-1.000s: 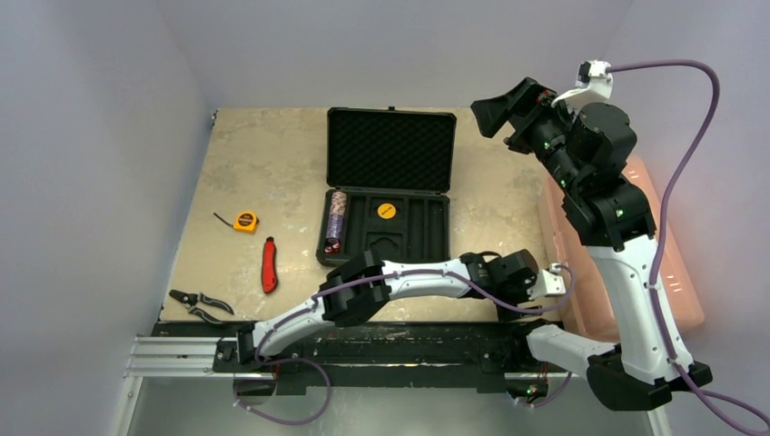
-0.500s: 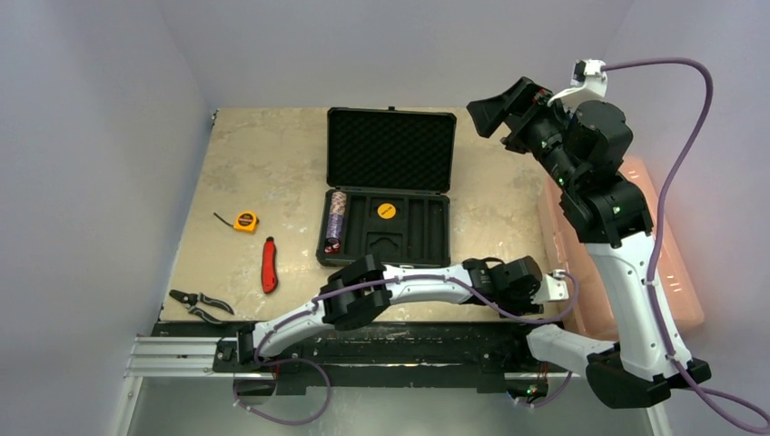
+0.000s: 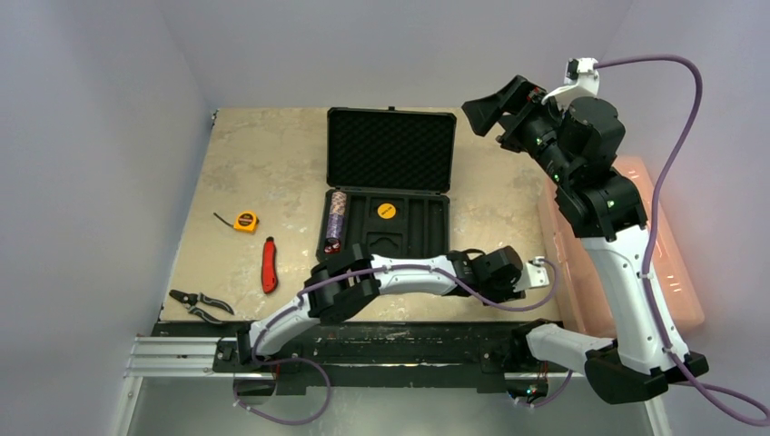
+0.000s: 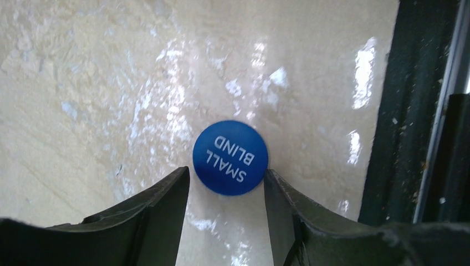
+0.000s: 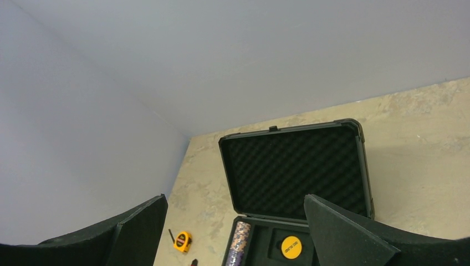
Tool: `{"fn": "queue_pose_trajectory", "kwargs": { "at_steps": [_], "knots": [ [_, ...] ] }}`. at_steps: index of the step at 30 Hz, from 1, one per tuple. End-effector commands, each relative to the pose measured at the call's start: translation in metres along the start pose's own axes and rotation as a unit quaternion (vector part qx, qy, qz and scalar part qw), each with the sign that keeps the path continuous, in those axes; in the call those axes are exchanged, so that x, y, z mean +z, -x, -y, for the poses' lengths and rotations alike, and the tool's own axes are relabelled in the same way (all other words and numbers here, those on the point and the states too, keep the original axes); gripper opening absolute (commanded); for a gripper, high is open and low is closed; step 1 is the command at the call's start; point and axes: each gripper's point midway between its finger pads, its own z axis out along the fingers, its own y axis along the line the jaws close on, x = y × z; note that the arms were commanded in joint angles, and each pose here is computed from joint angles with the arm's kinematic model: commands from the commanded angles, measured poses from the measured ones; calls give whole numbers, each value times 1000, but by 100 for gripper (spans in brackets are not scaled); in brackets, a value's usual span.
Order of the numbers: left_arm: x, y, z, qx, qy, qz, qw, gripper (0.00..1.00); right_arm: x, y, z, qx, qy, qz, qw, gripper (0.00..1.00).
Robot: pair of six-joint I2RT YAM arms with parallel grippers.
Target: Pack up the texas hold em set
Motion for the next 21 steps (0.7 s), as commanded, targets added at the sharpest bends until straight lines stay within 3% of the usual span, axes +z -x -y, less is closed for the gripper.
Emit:
{"fn": "queue_pose_trajectory", "kwargs": {
  "at_steps": [1, 11, 16, 21],
  "knots": [
    [-12, -84, -9, -14, -13, -121, 993, 51, 2, 2, -7, 6, 16, 3, 1000, 99],
    [-44, -110, -36, -73, -4, -126, 989, 54, 4, -6, -9, 16, 25, -9, 1000, 99],
    [-59, -66, -27, -119, -34, -60, 990, 79, 4, -9, -5, 21, 16, -11, 1000, 99],
    [-47, -20, -19, -131, -46, -24, 990, 84, -2, -5, -5, 21, 13, -6, 1000, 99]
  ]
}}
